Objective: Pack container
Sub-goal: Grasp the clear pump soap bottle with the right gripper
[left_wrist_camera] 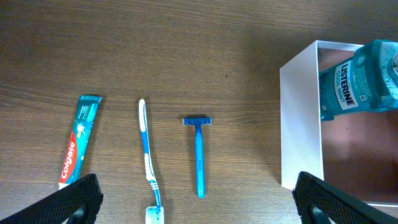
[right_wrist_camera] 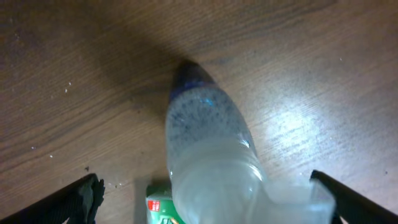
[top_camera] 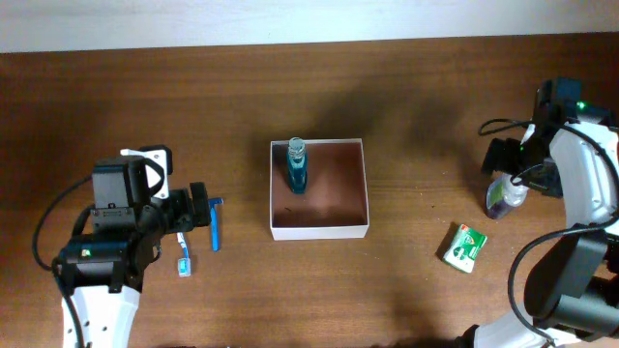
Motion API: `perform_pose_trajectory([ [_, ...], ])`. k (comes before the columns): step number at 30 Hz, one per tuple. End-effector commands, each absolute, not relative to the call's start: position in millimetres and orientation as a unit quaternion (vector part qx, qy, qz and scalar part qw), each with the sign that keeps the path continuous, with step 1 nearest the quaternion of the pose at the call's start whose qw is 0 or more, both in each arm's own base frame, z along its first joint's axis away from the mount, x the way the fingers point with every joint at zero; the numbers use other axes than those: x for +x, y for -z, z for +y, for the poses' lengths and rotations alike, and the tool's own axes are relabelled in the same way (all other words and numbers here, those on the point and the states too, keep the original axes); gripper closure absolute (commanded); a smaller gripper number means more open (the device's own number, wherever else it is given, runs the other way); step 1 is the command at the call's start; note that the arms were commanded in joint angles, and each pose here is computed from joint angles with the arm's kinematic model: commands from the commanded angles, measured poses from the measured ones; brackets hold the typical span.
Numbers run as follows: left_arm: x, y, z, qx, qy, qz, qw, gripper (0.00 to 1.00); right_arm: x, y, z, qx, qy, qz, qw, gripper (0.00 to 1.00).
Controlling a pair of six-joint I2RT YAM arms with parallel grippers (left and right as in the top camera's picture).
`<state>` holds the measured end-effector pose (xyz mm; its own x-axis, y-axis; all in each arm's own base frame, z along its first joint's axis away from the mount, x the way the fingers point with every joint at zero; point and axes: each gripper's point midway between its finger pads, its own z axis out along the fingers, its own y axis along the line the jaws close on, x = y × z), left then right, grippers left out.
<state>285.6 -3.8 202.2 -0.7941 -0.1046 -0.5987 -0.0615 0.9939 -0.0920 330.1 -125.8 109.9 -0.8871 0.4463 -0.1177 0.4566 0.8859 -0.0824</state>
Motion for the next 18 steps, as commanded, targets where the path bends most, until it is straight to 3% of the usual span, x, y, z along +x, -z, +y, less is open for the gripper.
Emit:
perform_pose_trajectory([
  [1, 289, -211, -3, -0.034, 0.026, 0.944, 0.327, 0.01, 331, -105, -126, 0.220, 0.046, 0.973, 0.046, 0.01],
  [18, 287, -209, -3, -0.034, 0.026, 0.945, 0.323, 0.01, 325, -103, -138, 0.243, 0.003, 0.969, 0.048, 0.02],
])
